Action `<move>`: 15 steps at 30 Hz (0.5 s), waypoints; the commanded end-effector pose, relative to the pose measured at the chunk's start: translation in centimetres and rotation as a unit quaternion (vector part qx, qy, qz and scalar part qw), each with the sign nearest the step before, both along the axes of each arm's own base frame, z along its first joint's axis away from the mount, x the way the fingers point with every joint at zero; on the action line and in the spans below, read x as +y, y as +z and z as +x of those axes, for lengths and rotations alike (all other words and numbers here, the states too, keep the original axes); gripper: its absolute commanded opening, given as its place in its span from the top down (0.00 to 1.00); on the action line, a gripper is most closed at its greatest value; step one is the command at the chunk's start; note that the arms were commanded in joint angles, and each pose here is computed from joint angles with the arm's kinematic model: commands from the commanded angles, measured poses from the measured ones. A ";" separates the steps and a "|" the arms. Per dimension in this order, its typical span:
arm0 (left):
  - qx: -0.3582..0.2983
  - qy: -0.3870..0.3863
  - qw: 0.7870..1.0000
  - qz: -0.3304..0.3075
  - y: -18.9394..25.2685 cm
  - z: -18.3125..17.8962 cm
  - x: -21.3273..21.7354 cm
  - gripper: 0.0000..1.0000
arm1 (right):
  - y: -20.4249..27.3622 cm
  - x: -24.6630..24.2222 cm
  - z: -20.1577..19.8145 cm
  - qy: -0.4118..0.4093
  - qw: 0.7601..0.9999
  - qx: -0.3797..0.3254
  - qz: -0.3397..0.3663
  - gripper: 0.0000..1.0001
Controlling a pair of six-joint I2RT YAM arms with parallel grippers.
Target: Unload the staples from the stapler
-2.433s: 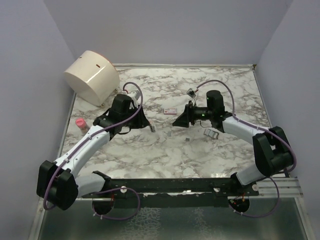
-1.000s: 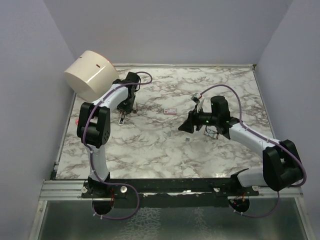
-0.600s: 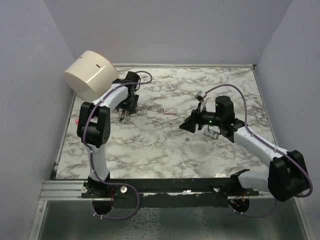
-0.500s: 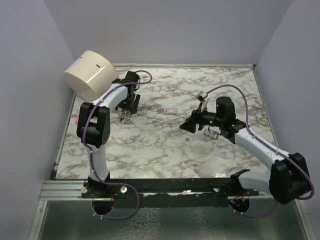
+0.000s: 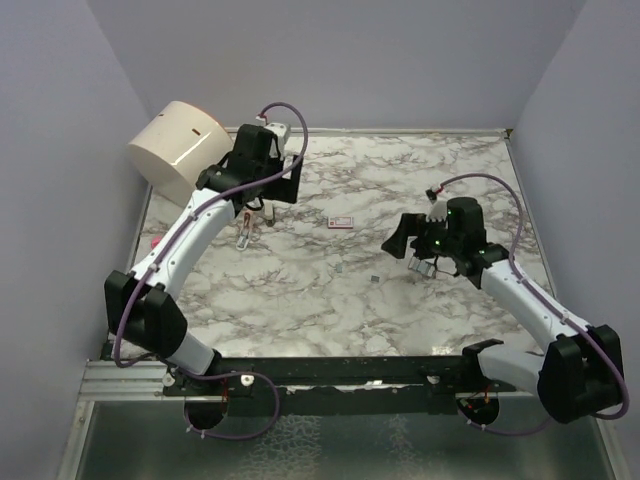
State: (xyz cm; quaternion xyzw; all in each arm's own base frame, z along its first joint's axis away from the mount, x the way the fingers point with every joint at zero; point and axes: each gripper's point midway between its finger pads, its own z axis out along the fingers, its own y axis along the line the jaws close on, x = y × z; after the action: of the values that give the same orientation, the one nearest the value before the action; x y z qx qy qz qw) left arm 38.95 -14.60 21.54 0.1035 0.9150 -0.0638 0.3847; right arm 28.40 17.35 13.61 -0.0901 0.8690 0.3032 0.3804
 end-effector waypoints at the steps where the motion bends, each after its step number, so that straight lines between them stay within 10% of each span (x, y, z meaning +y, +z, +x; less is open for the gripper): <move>1: -0.057 -0.095 0.989 -0.093 2.9 -1.1 -6.1 0.03 | -1.0 -6.0 1.7 -0.163 0.985 0.051 -0.026 0.01; 8: -0.093 -0.125 0.981 -0.119 2.9 -2.9 -6.7 0.03 | -3.9 -12.5 1.1 -0.288 0.952 0.107 -0.018 0.00; 15: -0.091 -0.139 0.977 -0.134 1.6 -5.0 -6.6 0.03 | -6.5 -12.2 0.7 -0.231 0.962 0.148 0.004 0.03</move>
State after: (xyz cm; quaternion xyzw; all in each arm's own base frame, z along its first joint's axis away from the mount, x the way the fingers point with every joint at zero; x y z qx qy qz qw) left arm 34.33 -20.18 20.05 0.1728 0.8703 -0.1909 0.4198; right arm 29.47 3.82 8.38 0.1925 0.9018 0.1817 0.3417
